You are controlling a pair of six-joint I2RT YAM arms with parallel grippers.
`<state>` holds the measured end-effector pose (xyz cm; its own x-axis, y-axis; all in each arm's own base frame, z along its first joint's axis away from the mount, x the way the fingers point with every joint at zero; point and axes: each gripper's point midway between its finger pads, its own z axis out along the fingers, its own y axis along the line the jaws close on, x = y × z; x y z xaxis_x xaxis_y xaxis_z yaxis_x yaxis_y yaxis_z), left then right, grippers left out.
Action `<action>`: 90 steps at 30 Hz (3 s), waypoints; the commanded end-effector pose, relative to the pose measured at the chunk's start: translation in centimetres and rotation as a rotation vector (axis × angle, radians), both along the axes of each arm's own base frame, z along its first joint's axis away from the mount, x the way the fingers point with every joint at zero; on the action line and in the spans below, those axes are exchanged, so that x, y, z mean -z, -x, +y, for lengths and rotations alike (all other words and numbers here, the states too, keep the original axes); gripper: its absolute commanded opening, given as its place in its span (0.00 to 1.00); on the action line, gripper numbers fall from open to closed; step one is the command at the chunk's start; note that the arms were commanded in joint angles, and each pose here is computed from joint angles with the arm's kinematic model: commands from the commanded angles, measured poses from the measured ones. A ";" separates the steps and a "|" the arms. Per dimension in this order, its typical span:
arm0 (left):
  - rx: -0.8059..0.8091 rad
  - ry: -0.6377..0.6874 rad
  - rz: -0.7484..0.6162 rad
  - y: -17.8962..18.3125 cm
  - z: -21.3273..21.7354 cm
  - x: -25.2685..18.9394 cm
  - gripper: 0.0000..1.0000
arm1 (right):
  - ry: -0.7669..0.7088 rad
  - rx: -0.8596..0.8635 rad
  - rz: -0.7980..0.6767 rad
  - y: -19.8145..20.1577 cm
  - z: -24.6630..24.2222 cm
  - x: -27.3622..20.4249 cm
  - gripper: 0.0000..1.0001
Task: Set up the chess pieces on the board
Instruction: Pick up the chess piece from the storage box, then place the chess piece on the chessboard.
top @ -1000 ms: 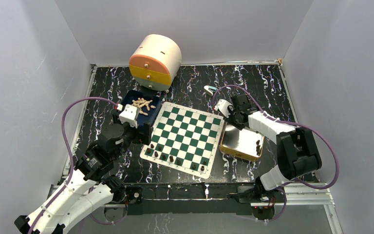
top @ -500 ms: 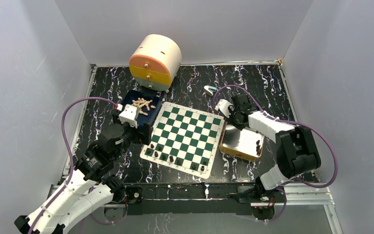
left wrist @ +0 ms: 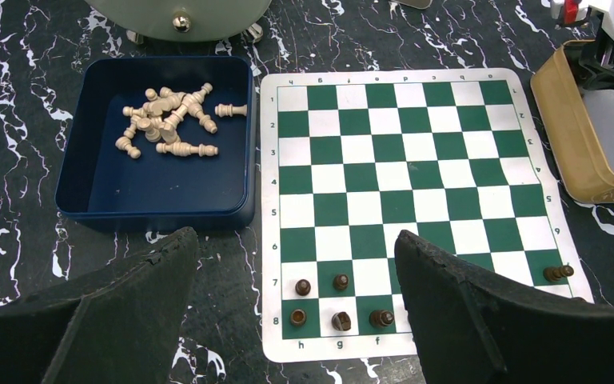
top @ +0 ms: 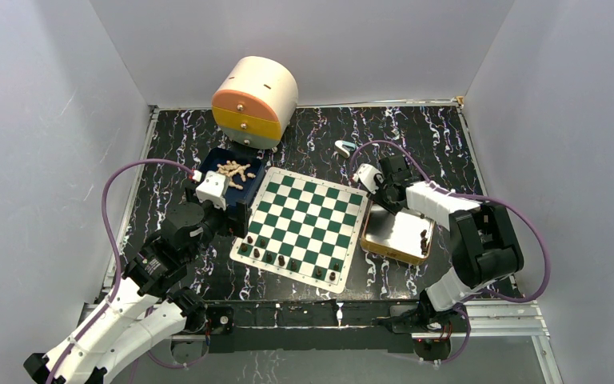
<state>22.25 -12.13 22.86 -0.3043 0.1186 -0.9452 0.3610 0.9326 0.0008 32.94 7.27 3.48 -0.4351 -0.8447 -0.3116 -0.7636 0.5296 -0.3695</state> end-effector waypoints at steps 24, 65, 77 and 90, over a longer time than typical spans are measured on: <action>-0.004 0.003 -0.025 -0.2 0.0 -0.5 0.90 | -0.081 0.048 0.214 3.7 1.2 1.0 0.36; 0.033 0.347 0.431 -0.5 -9.0 0.1 0.63 | -0.682 -0.241 -0.287 4.3 10.6 -17.2 0.00; 0.305 0.533 0.687 -0.5 -17.9 -2.5 0.57 | -0.823 -0.555 -0.289 9.7 16.5 -16.7 0.00; 0.383 0.515 0.800 -0.8 -20.4 0.0 0.54 | -0.883 -0.649 -0.281 11.8 18.7 -17.4 0.00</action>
